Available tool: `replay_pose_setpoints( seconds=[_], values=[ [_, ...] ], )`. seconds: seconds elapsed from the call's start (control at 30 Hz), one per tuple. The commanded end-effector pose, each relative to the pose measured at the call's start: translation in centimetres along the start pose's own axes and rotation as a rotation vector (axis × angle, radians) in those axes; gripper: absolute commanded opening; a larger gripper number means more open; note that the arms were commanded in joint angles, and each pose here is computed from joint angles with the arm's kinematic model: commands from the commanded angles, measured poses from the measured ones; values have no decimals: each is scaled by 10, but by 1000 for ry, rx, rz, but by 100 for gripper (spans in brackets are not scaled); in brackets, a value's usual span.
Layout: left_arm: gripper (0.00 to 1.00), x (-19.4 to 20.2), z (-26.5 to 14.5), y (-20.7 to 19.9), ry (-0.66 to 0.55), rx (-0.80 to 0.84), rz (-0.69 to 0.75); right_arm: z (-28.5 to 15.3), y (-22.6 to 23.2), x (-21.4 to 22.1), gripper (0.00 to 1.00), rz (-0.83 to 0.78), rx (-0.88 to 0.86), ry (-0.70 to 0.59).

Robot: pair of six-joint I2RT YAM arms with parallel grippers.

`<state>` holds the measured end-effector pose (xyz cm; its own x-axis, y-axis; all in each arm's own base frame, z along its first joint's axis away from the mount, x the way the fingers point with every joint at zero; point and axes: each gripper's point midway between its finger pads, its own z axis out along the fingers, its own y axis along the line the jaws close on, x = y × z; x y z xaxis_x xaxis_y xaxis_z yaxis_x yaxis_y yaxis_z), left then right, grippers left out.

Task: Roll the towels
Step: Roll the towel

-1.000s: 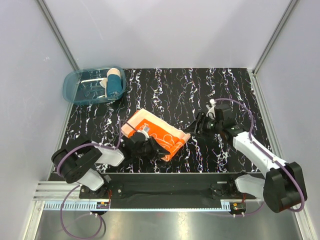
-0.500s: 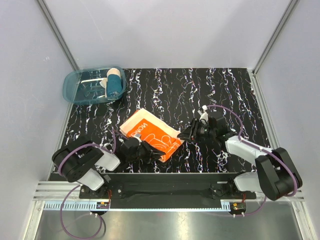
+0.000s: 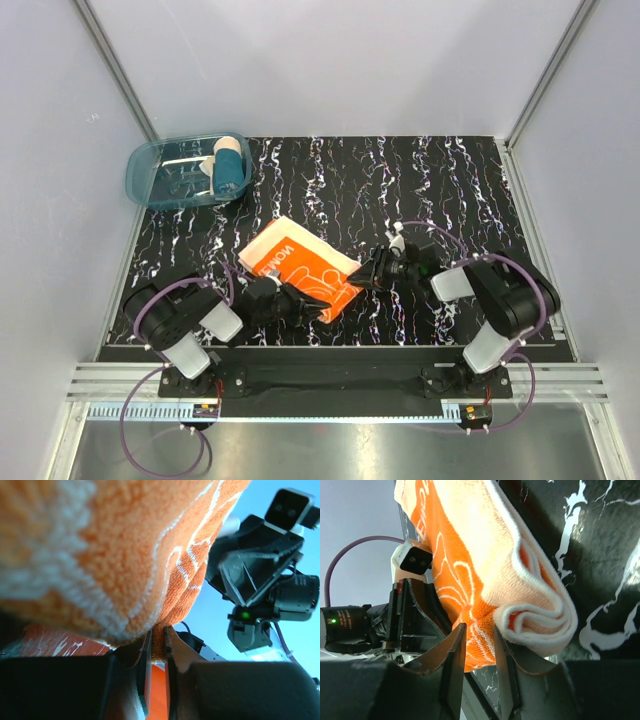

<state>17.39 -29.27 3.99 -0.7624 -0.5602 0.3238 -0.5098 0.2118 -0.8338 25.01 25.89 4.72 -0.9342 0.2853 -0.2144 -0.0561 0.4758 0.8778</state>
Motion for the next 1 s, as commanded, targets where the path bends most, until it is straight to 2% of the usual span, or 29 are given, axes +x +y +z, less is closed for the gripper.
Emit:
replay_pose_setpoints(
  seconds=[0.0, 0.2, 0.23, 0.27, 0.3, 0.37, 0.4, 0.43, 0.47, 0.57, 0.6, 0.63, 0.67, 0.7, 0.73, 0.77, 0.8, 0.83, 0.87, 0.97],
  values=[
    [0, -6, -2, 3, -25, 3, -10, 12, -1, -3, 36, -31, -51, -17],
    [11, -7, -4, 14, -28, -43, 56, 22, -23, -1, 31, 15, -14, -20],
    [16, -5, -4, 14, -18, -54, 90, 22, -25, -3, 31, 18, -1, -25],
    [30, -2, -4, 6, -7, -48, 136, 23, -30, -3, 31, 25, 25, -18],
    [37, -6, 0, 12, -23, -125, 195, 24, -31, -3, 31, 22, 35, -19],
    [47, -6, -5, -1, -51, -134, 263, 25, -33, -4, 31, 27, 50, -18],
    [50, -13, -7, -1, -91, -186, 305, 26, -36, -3, 31, 35, 59, -16],
    [52, -12, -12, -14, -109, -171, 337, 27, -37, -2, 31, 37, 65, -12],
    [56, -16, -18, -6, -125, -237, 377, 28, -39, -2, 31, 46, 77, -7],
    [60, -22, -26, -38, -194, -232, 484, 30, -42, -1, 31, 48, 98, 2],
    [61, -31, -34, -26, -223, -320, 541, 30, -43, -2, 31, 48, 106, 1],
    [62, -28, -36, -48, -245, -301, 597, 32, -43, -2, 31, 43, 113, 2],
    [62, -28, -39, -52, -262, -323, 650, 32, -44, -1, 31, 45, 121, 6],
    [63, -42, -50, -49, -329, -414, 752, 33, -44, 0, 31, 43, 124, 9],
    [63, -36, -51, -53, -333, -444, 832, 34, -44, -1, 31, 39, 128, 8],
    [63, -29, -51, -80, -358, -418, 915, 34, -45, 1, 31, 43, 134, 14],
    [64, -35, -57, -84, -399, -472, 1054, 35, -45, 1, 31, 44, 135, 14],
    [64, -23, -52, -84, -378, -492, 1143, 35, -46, 0, 31, 45, 137, 14],
    [64, -15, -51, -101, -379, -484, 1248, 35, -47, 2, 31, 48, 142, 21],
    [62, 5, -37, -112, -357, -486, 1421, 36, -47, 2, 31, 45, 144, 20]
  ],
)
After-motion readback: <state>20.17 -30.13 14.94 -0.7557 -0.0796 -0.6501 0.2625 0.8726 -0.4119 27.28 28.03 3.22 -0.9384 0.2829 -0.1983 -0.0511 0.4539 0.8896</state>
